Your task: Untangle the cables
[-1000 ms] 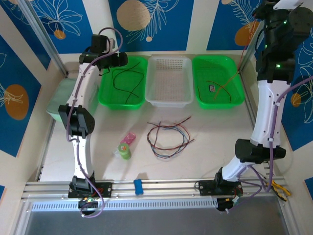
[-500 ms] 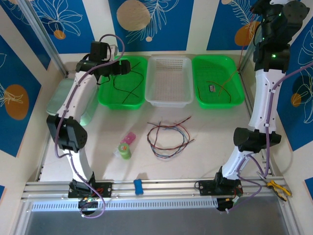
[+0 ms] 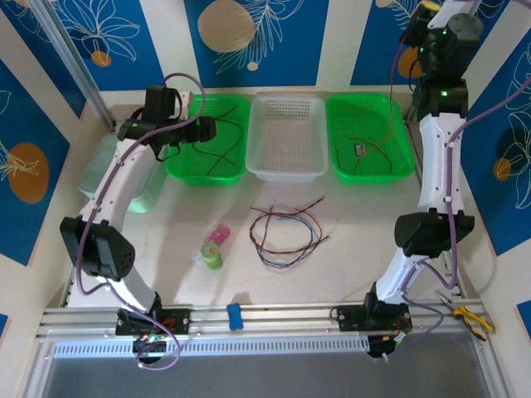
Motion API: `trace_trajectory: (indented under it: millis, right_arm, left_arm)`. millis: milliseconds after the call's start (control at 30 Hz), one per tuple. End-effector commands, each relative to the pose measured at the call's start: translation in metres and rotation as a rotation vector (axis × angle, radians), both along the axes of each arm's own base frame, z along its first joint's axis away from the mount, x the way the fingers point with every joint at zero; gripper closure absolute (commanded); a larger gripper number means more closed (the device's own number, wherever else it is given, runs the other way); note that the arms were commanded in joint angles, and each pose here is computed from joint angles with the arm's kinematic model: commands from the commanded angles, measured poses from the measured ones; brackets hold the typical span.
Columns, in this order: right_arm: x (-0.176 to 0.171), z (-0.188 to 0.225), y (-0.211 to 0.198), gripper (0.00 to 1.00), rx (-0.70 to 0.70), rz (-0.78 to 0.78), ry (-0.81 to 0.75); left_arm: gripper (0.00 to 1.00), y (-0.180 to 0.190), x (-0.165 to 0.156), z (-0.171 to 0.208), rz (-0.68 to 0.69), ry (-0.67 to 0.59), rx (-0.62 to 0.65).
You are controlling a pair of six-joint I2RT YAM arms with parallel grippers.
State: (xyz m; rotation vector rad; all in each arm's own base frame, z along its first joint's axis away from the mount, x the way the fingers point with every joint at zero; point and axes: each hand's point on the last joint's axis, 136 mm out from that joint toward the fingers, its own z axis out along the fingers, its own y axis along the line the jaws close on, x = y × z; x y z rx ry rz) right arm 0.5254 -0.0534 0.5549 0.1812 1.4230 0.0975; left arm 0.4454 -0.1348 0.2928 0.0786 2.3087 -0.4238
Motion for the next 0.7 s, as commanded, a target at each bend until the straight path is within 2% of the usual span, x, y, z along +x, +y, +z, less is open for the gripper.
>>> trace_trajectory:
  millis: [0, 300, 367, 533, 667]
  right_arm:
    - [-0.008, -0.014, -0.009, 1.0, 0.055, -0.035, 0.03]
    - [-0.015, -0.106, 0.009, 1.0, 0.086, 0.013, 0.141]
    - [-0.013, -0.128, 0.018, 1.0, 0.113, 0.075, 0.18]
    - [-0.005, -0.145, 0.045, 1.0, 0.117, 0.234, 0.252]
    - [0.0, -0.157, 0.046, 1.0, 0.207, 0.305, 0.301]
  left_arm:
    - [0.15, -0.003, -0.017, 0.02, 0.007, -0.052, -0.02]
    - [0.15, 0.0, -0.047, 0.008, 0.011, -0.038, -0.008]
    - [0.15, 0.0, -0.051, 0.007, 0.012, -0.034, -0.009]
    - [0.14, 0.002, -0.058, 0.001, 0.015, -0.016, -0.004]
    - [0.15, 0.001, -0.065, -0.006, 0.02, 0.001, -0.011]
